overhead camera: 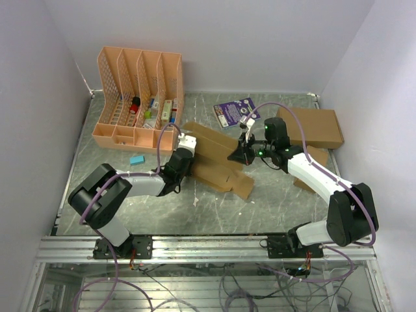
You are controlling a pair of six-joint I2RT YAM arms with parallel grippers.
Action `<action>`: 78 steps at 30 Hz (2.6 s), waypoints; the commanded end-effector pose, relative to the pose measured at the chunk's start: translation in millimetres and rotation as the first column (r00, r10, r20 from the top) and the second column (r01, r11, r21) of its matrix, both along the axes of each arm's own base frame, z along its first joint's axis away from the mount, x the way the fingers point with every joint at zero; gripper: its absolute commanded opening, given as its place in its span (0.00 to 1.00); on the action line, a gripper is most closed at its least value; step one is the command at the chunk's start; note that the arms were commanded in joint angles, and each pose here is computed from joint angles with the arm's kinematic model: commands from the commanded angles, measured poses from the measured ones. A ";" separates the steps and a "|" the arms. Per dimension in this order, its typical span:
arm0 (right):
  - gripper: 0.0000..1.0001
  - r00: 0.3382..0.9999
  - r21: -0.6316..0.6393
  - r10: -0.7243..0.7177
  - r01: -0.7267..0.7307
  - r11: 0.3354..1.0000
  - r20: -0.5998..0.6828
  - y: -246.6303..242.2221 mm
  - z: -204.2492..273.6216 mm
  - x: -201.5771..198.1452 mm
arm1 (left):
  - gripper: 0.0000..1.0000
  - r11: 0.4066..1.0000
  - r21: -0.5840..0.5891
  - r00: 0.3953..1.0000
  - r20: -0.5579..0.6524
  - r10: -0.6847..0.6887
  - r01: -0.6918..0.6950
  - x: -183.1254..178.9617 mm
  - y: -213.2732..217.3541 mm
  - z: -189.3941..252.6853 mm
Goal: Fold the paper box
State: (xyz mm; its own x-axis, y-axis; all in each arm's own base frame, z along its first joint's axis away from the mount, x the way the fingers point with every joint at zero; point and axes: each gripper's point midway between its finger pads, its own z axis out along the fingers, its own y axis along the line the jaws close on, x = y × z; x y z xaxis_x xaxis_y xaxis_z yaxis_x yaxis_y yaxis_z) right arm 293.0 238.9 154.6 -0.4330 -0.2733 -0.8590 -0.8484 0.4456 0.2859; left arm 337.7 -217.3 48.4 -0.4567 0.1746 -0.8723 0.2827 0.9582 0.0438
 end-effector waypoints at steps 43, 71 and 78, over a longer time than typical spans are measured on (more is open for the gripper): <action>0.00 0.959 0.102 0.279 -0.283 0.954 0.058 -50.2 30.7 -15.2 | 0.97 0.720 -0.686 0.994 0.066 -0.084 0.107 -61.0 44.0 184.0; 0.00 0.869 0.033 0.489 -0.492 0.870 0.073 -53.6 8.3 -39.7 | 0.98 0.623 -0.403 0.742 0.397 -0.541 0.670 -75.1 -7.1 235.0; 0.00 0.850 -0.044 0.520 -0.518 0.854 0.088 -42.9 8.2 -38.4 | 0.96 0.519 -0.424 0.662 0.343 -0.666 0.742 -74.7 -32.0 210.6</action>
State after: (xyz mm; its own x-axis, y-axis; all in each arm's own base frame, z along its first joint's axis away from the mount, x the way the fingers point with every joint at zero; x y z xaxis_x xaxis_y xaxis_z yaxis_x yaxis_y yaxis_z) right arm 249.0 189.2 149.6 -0.2227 -0.4352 -0.8724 -0.9624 -0.0446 0.2679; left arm 271.9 -233.5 252.0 -0.2989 -0.1144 -0.9474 0.8328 0.4535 -0.3175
